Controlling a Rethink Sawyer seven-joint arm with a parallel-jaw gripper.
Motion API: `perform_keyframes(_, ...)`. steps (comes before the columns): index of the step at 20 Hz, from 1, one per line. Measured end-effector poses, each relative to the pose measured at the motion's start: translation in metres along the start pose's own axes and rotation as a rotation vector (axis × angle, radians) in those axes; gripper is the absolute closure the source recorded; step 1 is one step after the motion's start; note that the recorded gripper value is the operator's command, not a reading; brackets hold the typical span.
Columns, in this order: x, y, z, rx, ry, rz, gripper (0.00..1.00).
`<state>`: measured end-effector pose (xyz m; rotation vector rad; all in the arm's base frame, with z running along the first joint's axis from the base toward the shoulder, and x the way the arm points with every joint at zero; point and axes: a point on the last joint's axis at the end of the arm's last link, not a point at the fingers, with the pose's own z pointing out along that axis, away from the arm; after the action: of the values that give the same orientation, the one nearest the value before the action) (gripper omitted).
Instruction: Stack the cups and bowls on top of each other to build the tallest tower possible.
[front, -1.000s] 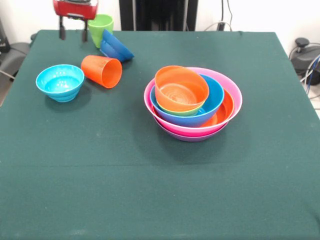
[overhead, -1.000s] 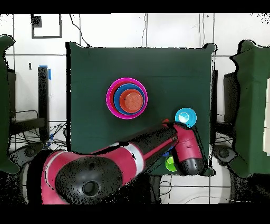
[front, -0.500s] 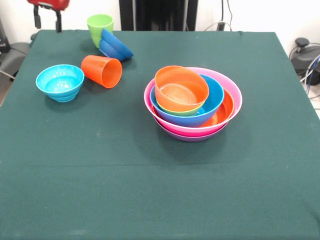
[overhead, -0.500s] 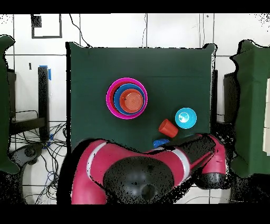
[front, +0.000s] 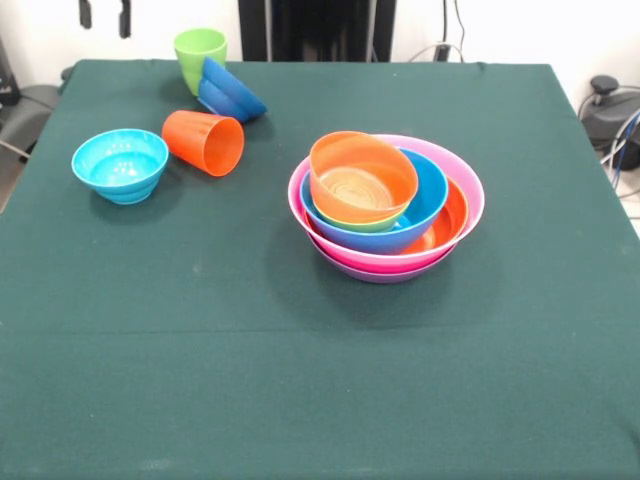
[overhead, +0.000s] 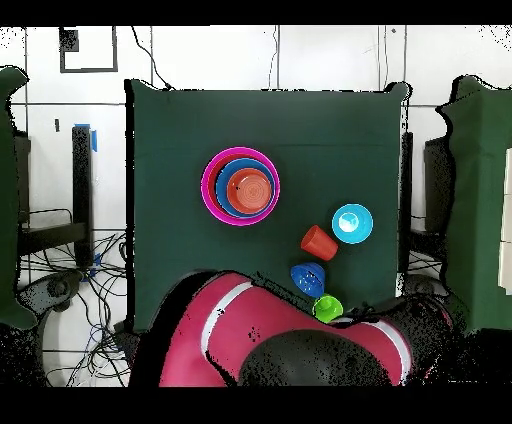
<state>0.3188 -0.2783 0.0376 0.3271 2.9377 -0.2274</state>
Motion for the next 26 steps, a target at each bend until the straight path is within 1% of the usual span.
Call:
perform_keyframes(2,0.004,0.007,-0.003,0.001,-0.006,-0.034,0.0)
perform_keyframes(3,0.007,0.015,-0.005,0.001,-0.008,-0.062,0.0)
perform_keyframes(7,0.009,0.028,-0.007,0.0,-0.01,-0.089,0.0)
perform_keyframes(8,0.008,0.037,-0.008,-0.002,-0.014,-0.096,0.0)
perform_keyframes(14,-0.001,0.062,-0.009,-0.005,-0.02,-0.155,0.0)
perform_keyframes(17,-0.006,0.076,-0.01,0.006,-0.023,-0.198,0.0)
perform_keyframes(21,-0.011,0.088,-0.011,0.015,-0.024,-0.237,0.0)
perform_keyframes(26,-0.014,0.102,-0.013,0.01,-0.025,-0.287,0.0)
